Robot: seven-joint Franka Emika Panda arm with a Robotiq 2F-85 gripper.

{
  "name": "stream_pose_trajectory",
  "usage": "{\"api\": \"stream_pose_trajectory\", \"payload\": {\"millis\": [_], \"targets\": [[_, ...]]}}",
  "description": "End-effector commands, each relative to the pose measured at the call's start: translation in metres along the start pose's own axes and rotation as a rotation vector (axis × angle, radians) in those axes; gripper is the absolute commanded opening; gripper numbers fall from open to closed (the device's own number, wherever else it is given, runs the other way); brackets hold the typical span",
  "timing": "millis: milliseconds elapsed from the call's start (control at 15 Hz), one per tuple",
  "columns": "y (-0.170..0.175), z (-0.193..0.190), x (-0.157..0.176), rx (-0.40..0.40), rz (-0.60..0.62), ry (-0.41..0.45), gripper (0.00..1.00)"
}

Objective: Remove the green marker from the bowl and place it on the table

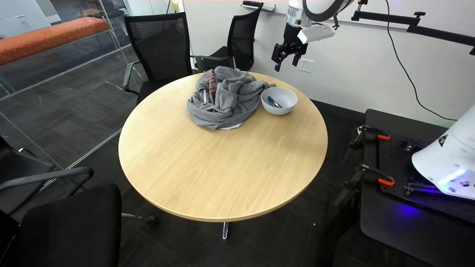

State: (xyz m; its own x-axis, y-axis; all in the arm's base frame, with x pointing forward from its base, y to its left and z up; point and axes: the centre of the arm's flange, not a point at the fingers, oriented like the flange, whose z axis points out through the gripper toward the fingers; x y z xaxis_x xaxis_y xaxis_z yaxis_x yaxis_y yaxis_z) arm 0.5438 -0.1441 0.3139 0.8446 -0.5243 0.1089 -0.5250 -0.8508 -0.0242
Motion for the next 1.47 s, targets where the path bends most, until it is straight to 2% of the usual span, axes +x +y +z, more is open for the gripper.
{"api": "stream_pose_trajectory", "payload": {"millis": [0,333,400,600,800,933,1400], "targets": [[0.011,0.029,0.002,-0.009,0.044,-0.039,1.00],[0.032,0.071,0.000,-0.042,0.052,-0.115,1.00],[0.027,0.061,-0.005,-0.053,0.044,-0.099,1.00],[0.031,0.074,-0.007,-0.062,0.051,-0.121,1.00],[0.031,0.074,-0.005,-0.061,0.051,-0.118,1.00],[0.028,0.068,-0.003,-0.077,0.057,-0.087,1.00],[0.026,0.092,0.007,-0.095,0.041,-0.071,1.00]]}}
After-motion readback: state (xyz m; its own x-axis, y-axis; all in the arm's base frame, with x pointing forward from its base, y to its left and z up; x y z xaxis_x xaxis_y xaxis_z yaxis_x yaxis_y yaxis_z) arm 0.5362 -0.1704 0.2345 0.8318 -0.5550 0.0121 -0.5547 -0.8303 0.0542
